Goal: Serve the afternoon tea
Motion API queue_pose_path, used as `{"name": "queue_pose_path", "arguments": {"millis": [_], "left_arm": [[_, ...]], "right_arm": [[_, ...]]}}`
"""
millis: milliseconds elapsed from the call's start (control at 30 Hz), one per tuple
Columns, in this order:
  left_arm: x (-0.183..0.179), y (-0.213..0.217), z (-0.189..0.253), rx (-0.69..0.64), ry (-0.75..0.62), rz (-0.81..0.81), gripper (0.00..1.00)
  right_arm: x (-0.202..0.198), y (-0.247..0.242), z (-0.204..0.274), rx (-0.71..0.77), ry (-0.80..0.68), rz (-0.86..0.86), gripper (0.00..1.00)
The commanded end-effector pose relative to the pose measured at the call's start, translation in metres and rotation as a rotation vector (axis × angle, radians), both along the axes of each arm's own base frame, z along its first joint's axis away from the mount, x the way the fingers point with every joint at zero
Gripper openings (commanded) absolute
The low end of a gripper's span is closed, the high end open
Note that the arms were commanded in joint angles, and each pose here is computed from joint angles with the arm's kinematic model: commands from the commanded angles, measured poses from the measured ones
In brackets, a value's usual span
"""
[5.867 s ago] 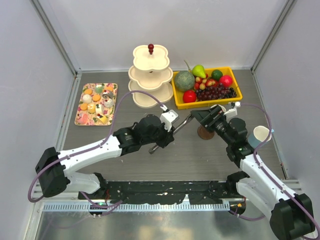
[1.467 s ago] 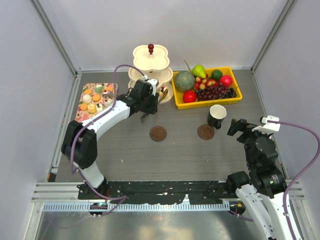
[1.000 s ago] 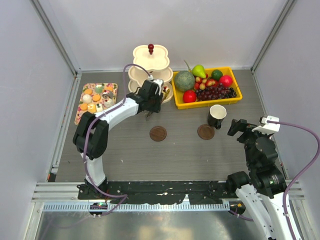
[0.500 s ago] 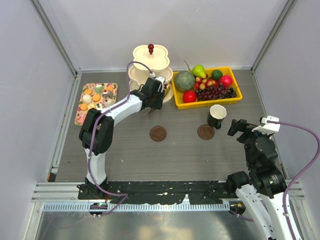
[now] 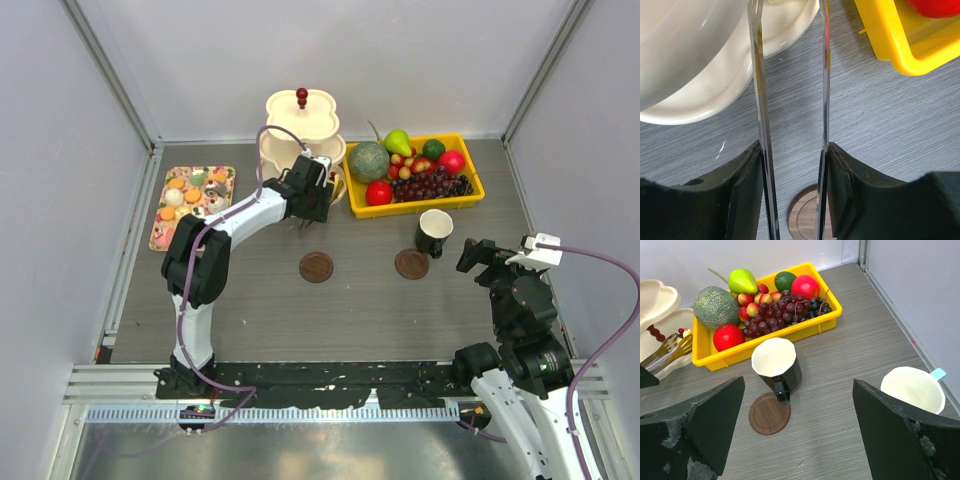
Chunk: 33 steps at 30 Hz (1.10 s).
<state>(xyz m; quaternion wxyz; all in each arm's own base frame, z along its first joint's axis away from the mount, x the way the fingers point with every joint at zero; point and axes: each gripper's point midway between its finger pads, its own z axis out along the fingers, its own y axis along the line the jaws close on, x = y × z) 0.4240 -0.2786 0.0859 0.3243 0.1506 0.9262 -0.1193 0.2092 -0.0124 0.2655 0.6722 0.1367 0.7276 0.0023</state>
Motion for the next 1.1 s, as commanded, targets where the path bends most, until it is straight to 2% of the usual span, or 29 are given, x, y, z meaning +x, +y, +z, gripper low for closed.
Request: {"name": "queue_pose_path", "arguments": {"millis": [0, 333, 700, 867, 1067], "left_arm": [[0.006, -0.008, 0.020, -0.042, -0.035, -0.007, 0.54], [-0.010, 0.006, 0.042, -0.047, -0.041, 0.034, 0.56], [-0.075, 0.038, 0.054, -0.089, 0.008, 0.053, 0.55], [-0.106, 0.073, 0.059, -0.057, 0.013, 0.121, 0.51], [-0.125, 0.122, 0.080, -0.032, -0.010, 0.247, 0.50]], "right_arm": [[0.000, -0.002, 0.008, -0.001, -0.037, -0.012, 0.96], [0.000, -0.001, 0.009, 0.002, -0.037, -0.008, 0.96], [0.002, 0.000, 0.008, 0.001, -0.031, -0.002, 0.96], [0.001, 0.000, 0.008, 0.002, -0.034, 0.000, 0.96], [0.003, 0.003, 0.007, 0.007, -0.031, 0.013, 0.96]]}}
